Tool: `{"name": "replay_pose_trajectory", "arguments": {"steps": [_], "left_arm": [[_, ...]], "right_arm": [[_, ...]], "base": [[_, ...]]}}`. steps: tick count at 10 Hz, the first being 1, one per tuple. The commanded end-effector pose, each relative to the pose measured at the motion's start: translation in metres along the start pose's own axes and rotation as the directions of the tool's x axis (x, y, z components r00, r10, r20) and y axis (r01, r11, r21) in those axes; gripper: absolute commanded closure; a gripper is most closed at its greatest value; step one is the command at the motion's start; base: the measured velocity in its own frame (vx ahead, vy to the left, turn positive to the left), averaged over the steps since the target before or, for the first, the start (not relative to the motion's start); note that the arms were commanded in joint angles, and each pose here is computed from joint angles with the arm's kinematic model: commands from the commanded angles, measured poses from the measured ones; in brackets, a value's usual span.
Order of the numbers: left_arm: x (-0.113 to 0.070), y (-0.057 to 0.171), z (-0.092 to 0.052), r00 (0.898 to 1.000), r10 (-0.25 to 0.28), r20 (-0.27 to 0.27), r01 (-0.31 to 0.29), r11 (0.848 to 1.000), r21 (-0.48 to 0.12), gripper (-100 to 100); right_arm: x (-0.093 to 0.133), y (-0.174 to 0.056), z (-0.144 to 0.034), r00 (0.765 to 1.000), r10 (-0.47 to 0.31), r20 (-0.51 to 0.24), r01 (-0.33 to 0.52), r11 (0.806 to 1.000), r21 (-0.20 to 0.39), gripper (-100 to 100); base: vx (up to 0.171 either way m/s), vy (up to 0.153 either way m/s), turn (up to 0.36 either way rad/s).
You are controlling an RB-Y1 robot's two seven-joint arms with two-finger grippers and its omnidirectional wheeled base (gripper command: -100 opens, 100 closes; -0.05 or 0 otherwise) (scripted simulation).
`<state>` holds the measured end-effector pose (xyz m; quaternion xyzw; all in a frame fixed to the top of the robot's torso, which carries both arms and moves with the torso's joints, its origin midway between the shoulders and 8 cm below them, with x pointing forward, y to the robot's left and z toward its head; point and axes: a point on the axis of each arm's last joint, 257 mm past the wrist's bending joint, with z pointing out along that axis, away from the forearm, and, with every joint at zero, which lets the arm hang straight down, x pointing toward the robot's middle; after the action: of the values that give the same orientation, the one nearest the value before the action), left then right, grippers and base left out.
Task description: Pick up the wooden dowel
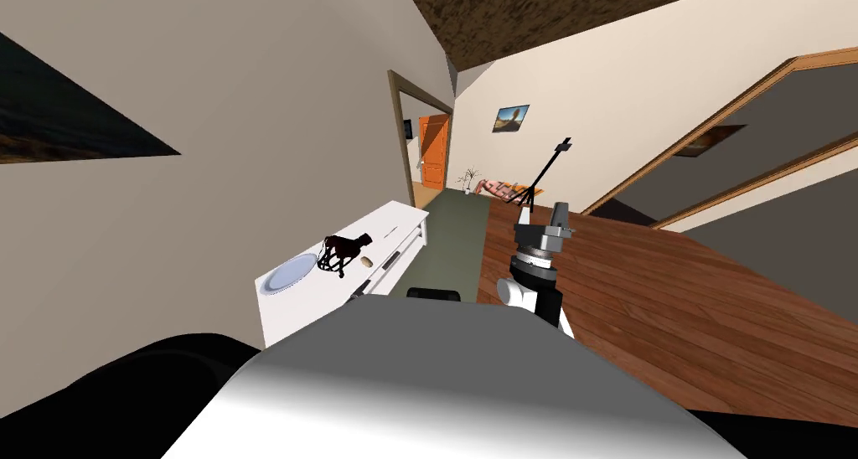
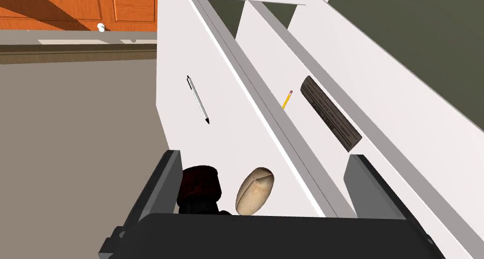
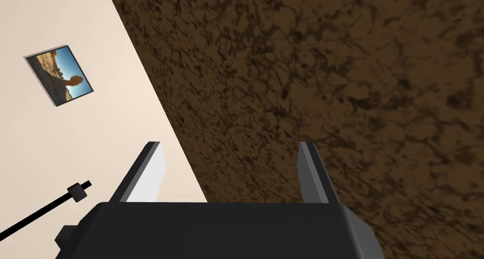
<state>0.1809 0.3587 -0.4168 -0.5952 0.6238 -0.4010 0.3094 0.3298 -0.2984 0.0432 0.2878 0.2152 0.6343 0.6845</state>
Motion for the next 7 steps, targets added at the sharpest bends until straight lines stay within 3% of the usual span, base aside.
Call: {"name": "replay_pose_trajectory", "arguments": {"steps": [1,4,7], "left_arm": [[-0.011,0.036,-0.023,1.000,-0.011,0.015,0.012,0.996,-0.093,-100],[-0.033,0.092,-0.068,0.998,-0.026,0.052,0.038,0.969,-0.246,-100],[-0.051,0.135,-0.113,0.995,-0.033,0.093,0.065,0.928,-0.366,-100]], "right_arm": [[0.000,0.000,0.000,1.000,0.000,0.000,0.000,1.000,0.000,0],[0.000,0.000,0.000,1.000,0.000,0.000,0.000,1.000,0.000,0],[0.000,0.000,0.000,1.000,0.000,0.000,0.000,1.000,0.000,0]], "base": [[0.105,0.053,-0.366],[0.151,0.064,-0.317],[0.174,0.073,-0.302]]}}
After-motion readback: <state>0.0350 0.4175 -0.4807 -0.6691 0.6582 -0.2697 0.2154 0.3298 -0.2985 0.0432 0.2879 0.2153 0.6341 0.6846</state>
